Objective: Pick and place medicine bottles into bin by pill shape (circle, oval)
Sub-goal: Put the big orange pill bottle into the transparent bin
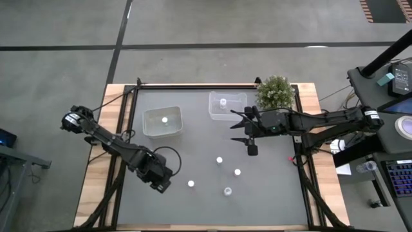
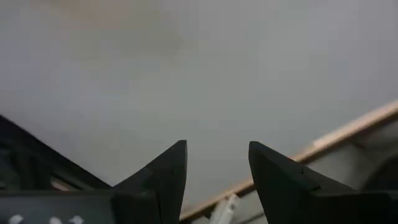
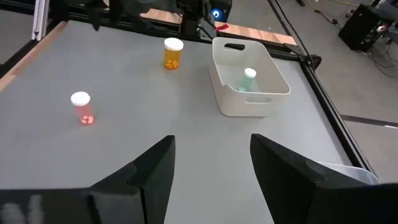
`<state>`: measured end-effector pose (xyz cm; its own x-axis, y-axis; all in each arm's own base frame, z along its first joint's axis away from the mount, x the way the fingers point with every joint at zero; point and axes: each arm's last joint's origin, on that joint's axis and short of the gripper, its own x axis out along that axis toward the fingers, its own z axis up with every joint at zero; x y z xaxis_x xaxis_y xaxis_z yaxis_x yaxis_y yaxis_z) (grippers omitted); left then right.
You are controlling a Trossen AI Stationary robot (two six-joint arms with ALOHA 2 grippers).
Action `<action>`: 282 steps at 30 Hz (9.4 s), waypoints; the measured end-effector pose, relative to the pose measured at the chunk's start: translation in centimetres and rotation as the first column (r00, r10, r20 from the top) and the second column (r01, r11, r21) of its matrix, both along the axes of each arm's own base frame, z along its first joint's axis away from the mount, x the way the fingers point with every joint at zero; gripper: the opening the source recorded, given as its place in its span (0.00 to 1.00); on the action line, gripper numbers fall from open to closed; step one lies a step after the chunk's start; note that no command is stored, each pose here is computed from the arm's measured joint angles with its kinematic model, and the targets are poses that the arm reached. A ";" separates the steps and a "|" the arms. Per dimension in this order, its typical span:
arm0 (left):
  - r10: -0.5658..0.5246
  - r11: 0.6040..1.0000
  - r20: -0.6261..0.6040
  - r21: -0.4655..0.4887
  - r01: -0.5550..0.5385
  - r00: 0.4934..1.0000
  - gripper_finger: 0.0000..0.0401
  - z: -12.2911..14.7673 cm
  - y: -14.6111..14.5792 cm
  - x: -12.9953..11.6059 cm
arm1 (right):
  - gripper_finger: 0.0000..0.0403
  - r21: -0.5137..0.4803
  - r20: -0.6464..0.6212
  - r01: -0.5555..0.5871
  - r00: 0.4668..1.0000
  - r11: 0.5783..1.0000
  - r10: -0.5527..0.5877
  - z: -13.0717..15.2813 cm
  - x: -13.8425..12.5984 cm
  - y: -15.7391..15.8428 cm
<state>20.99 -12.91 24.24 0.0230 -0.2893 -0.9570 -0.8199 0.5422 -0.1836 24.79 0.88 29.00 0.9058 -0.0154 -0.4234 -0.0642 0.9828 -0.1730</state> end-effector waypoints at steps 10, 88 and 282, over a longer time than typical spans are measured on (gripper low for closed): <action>0.066 0.945 -0.010 0.322 -0.060 0.998 0.40 -0.7 3.0 -1.6 | 0.50 0.011 -0.002 0.005 1.000 1.000 -0.005 0.0 0.0 0.0; -0.103 0.887 0.408 0.450 -0.101 0.907 0.40 -4.2 4.3 2.6 | 0.50 0.063 -0.053 0.034 0.998 0.997 -0.031 -1.0 -0.2 0.0; -0.902 0.184 0.241 0.965 -0.187 0.357 0.44 -3.0 4.5 -2.4 | 0.04 0.687 -0.223 0.187 0.974 0.702 -0.041 -8.1 17.5 -4.1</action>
